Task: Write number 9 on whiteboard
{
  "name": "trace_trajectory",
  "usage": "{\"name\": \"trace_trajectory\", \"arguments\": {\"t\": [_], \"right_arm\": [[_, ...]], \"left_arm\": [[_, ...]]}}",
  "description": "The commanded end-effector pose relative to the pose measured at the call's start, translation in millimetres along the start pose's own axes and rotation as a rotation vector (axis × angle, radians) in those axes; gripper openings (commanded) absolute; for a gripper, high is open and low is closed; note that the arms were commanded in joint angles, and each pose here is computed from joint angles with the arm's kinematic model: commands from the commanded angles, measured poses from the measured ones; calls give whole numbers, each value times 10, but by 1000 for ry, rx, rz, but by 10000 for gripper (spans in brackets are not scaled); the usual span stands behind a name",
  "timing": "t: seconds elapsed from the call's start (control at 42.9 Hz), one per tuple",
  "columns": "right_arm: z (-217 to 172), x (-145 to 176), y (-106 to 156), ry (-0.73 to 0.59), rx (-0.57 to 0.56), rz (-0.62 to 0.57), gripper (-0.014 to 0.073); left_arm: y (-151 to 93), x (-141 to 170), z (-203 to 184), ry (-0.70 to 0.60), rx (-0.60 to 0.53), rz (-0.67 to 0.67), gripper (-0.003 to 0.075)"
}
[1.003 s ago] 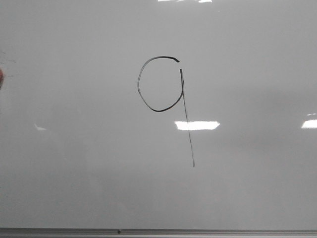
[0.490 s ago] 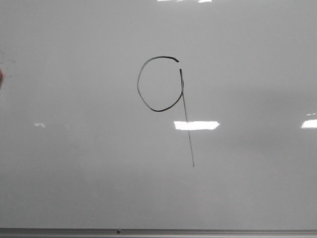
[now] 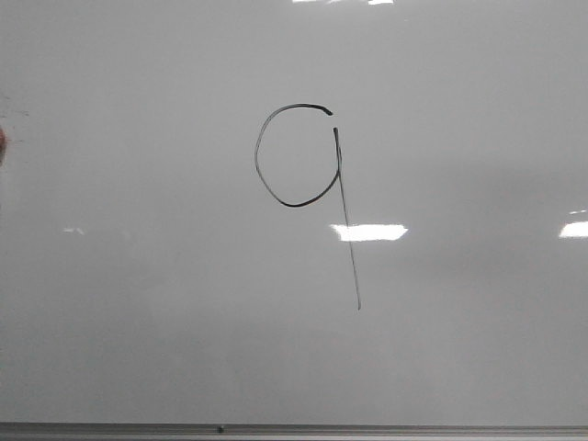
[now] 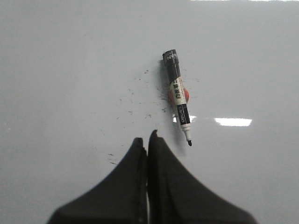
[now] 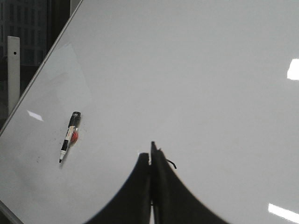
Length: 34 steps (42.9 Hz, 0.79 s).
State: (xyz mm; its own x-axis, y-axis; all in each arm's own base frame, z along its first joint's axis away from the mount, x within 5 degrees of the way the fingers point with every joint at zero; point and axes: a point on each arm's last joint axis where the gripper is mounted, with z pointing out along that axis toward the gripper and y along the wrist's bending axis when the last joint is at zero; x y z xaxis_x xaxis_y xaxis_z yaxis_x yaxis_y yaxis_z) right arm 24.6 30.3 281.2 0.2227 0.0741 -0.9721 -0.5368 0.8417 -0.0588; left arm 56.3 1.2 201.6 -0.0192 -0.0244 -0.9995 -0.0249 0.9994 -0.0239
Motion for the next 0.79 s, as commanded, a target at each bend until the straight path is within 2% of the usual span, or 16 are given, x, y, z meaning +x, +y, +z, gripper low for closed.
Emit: {"name": "trace_trajectory", "arguments": {"t": [0.0,0.42,0.63,0.77], "right_arm": [[-38,-114,-16,-57,30,8,-69],[-35,-98,-26,-55,40,8,-69],[-16,58,-96,-6,113,-91,-69],[-10,200,-181,1,204,-74,-69]], "left_arm": [[3,-86,-17,-105,-4,-11,-19],[3,-86,-17,-105,-4,-11,-19],[3,-86,-17,-105,-4,-11,-19],[3,-86,-17,-105,-4,-11,-19]]}}
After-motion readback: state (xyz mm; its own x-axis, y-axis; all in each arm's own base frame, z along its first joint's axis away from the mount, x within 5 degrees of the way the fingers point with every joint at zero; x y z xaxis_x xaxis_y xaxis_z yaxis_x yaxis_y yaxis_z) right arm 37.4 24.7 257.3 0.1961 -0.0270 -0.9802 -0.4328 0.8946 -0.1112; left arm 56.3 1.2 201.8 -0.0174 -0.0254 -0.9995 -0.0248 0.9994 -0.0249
